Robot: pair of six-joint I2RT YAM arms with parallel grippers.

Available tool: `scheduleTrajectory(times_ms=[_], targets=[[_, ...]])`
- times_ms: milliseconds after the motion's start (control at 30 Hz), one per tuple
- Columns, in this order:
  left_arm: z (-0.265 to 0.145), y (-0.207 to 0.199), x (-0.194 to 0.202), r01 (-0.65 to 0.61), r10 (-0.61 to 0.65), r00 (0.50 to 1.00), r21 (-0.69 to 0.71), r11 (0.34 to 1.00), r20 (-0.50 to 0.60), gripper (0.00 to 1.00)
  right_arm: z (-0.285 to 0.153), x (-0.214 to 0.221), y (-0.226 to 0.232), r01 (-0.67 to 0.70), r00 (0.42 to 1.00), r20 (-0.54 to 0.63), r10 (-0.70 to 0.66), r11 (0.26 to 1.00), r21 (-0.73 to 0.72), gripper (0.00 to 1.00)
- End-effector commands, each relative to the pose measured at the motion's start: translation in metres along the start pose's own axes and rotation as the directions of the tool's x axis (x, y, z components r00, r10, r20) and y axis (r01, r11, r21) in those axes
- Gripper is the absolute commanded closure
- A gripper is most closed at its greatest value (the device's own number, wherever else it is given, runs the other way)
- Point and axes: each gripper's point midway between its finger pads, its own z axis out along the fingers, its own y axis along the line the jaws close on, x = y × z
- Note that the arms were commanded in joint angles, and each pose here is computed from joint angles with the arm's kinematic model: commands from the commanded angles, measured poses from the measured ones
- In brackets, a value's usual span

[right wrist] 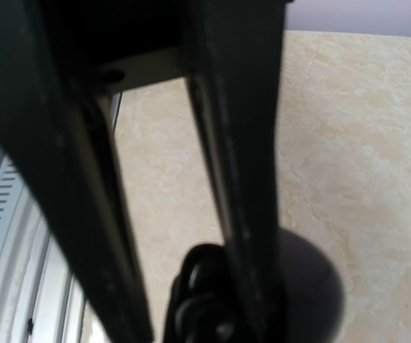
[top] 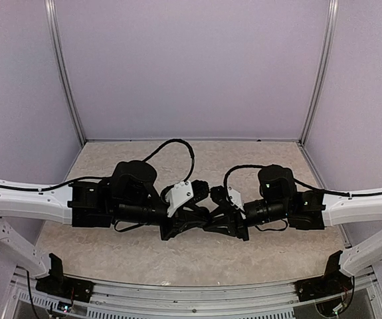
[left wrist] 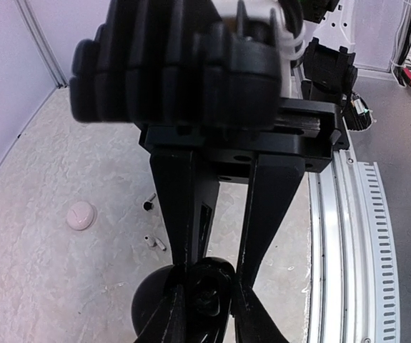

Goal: Insert the wireless bluetooth earbuds into the charging case
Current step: Pick up the left earbud from the right side groove of the charging case, then place the right earbud at the center of the board.

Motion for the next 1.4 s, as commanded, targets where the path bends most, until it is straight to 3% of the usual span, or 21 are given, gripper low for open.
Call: scheduleTrajectory(times_ms=[0,867,1133,1367], targets=[[0.004,0.003,0.003,-0.013,0.012,0.999,-0.01,1.0,-0.038,0.76,-0.005,-0.028,0.002,0.054,0.996,0.071,-0.054,0.999,0.008,1.0],[-0.032,0.019,-0.015,0.021,-0.02,0.996,-0.013,1.0,0.086,0.85,0.011,0.014,-0.014,-0.036,0.997,-0.06,0.039,0.998,0.057,1.0],[-0.053,0.047,0.011,0.232,-0.231,0.957,0.015,0.973,0.175,0.85,-0.001,0.018,-0.023,-0.074,0.996,-0.045,0.079,0.993,0.094,1.0],[-0.042,0.077,0.085,0.534,-0.529,0.84,-0.013,0.846,0.12,0.86,-0.007,0.01,-0.021,-0.061,0.998,-0.011,0.062,0.994,0.093,1.0]])
